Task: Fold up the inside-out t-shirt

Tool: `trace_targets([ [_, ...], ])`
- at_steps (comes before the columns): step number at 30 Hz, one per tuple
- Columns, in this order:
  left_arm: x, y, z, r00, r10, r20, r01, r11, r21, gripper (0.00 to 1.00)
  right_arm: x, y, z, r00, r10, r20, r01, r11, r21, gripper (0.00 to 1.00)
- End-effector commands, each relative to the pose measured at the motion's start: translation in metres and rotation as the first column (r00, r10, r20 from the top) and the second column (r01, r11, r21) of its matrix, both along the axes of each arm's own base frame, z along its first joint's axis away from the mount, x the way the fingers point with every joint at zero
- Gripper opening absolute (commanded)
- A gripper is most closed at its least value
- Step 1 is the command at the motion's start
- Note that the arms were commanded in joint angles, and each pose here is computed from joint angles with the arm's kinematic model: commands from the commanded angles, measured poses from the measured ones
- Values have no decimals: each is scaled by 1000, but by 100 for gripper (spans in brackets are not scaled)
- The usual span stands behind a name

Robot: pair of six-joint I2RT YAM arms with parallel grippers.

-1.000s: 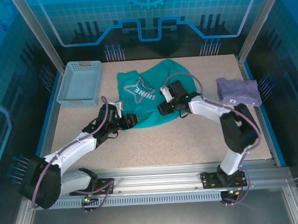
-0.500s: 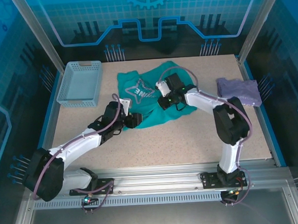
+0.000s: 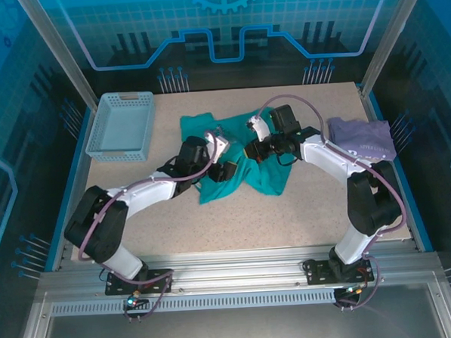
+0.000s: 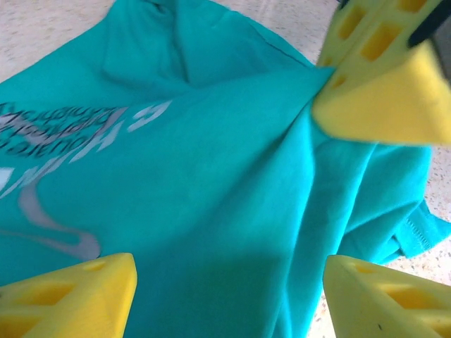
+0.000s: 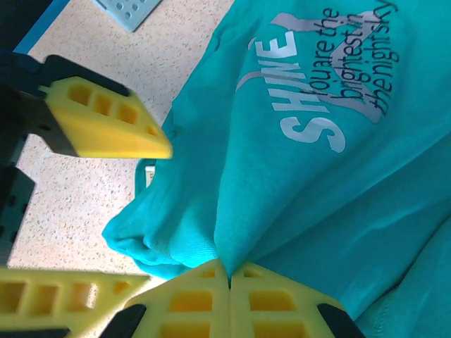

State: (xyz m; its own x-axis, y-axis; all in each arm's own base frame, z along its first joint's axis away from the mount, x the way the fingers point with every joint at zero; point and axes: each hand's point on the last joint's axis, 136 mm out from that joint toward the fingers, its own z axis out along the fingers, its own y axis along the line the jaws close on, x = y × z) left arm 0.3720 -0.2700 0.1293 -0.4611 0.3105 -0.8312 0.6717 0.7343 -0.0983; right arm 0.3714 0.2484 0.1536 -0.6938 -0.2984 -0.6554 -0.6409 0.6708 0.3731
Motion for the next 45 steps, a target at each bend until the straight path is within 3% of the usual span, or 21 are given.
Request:
trace_targets([
  [1, 7, -14, -3, 998, -45, 34, 43, 998, 48, 70, -4, -3, 8, 1000, 0, -12, 0, 999, 39, 5],
  [3, 18, -6, -10, 999, 22, 33, -24, 996, 80, 64, -5, -5, 6, 1000, -3, -16, 3, 1000, 31, 5],
  [7, 22, -5, -16, 999, 38, 30, -40, 995, 89, 46, -6, -9, 4, 1000, -11, -12, 11, 1000, 22, 5],
  [13, 22, -5, -20, 999, 37, 10, -38, 995, 87, 32, -8, -14, 3, 1000, -16, -2, 16, 1000, -3, 5],
  [16, 25, -3, -22, 998, 52, -38, -49, 997, 62, 18, -8, -18, 3, 1000, -24, 11, 24, 999, -20, 5],
  [18, 19, -8, -16, 992, 35, -124, -36, 999, -6, 1, -6, -28, -3, 997, -76, 6, 77, 994, -73, 8],
  [22, -14, -30, 13, 904, -27, -426, -85, 967, -240, 0, 1, -72, -20, 951, -303, 57, 305, 902, -306, 26],
  [24, -31, -40, 29, 844, -91, -529, -124, 926, -358, 0, -8, -75, -13, 939, -321, 123, 343, 893, -292, 34],
  [26, -45, -42, 41, 803, -129, -582, -166, 889, -427, 0, -29, -68, -2, 943, -286, 169, 319, 923, -215, 42],
  [30, -60, -34, 54, 799, -123, -589, -198, 871, -450, 0, -70, -46, 8, 955, -211, 209, 236, 967, -100, 56],
  [34, -67, -27, 58, 804, -105, -585, -209, 871, -444, 0, -91, -25, -2, 963, -204, 174, 213, 976, -35, 59],
  [45, -77, -21, 81, 821, -120, -558, -189, 865, -464, 0, -59, 17, -16, 953, -243, 179, 239, 970, 43, 70],
])
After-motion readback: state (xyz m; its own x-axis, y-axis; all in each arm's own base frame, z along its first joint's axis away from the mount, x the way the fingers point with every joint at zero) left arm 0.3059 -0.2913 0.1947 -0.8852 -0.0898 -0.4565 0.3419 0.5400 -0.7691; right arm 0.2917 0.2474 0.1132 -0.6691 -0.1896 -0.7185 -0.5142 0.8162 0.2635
